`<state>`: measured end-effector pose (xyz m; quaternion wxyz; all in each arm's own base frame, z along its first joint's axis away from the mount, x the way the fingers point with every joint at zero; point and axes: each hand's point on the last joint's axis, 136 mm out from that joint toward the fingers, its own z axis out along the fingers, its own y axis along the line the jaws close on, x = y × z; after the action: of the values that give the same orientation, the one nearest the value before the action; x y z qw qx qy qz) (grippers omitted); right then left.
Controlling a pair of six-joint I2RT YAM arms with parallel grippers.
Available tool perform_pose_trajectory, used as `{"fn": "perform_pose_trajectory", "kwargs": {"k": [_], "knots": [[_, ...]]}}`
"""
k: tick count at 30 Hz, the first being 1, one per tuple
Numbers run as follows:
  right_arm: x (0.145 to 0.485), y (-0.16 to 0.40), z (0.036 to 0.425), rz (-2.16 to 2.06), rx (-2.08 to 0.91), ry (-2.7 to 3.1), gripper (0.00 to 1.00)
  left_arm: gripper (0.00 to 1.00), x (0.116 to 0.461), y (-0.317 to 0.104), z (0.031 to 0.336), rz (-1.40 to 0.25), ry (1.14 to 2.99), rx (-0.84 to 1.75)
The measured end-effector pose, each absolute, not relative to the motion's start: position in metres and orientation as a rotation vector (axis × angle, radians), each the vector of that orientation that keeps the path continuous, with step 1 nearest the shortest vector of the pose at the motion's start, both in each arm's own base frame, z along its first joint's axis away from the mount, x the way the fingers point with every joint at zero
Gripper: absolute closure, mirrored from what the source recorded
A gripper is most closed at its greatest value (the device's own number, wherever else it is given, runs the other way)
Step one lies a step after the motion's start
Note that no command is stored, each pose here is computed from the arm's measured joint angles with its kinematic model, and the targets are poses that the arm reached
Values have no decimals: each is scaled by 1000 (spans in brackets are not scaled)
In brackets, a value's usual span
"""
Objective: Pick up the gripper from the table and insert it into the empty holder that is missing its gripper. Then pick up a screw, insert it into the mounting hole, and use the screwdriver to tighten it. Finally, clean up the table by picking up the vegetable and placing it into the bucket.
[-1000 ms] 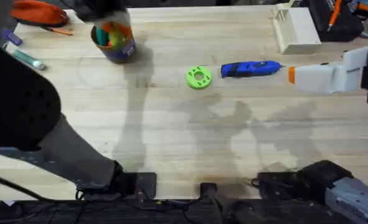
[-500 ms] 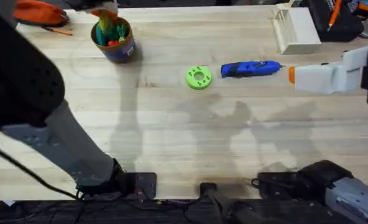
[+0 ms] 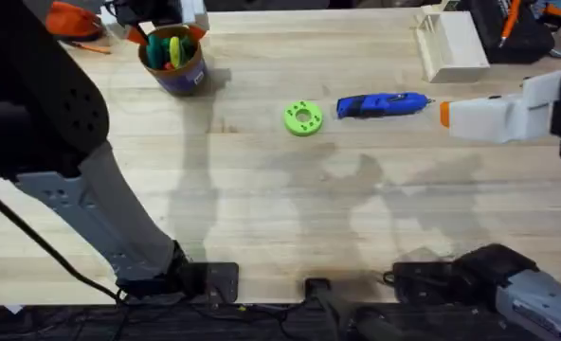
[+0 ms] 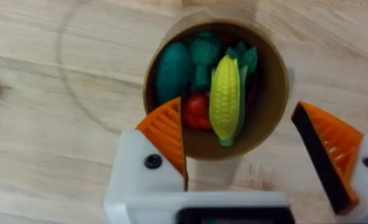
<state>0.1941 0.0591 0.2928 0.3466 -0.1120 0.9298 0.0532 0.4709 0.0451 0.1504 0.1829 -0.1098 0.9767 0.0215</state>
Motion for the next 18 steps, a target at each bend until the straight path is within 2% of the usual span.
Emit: {"fn": "perform_pose_trajectory", "kwargs": {"k": [6,11,16,18], "knots": [[194,59,293,138,-291,2412,10,15,455,39,160,51,2790,-300],[194,59,293,138,-291,2413,10,14,438,24,216,32,2690,-261],[194,59,292,137,-291,2416,10,15,395,-2,282,31,2597,-175],[193,59,291,136,-292,2421,10,15,376,-14,298,37,2583,-130]]}}
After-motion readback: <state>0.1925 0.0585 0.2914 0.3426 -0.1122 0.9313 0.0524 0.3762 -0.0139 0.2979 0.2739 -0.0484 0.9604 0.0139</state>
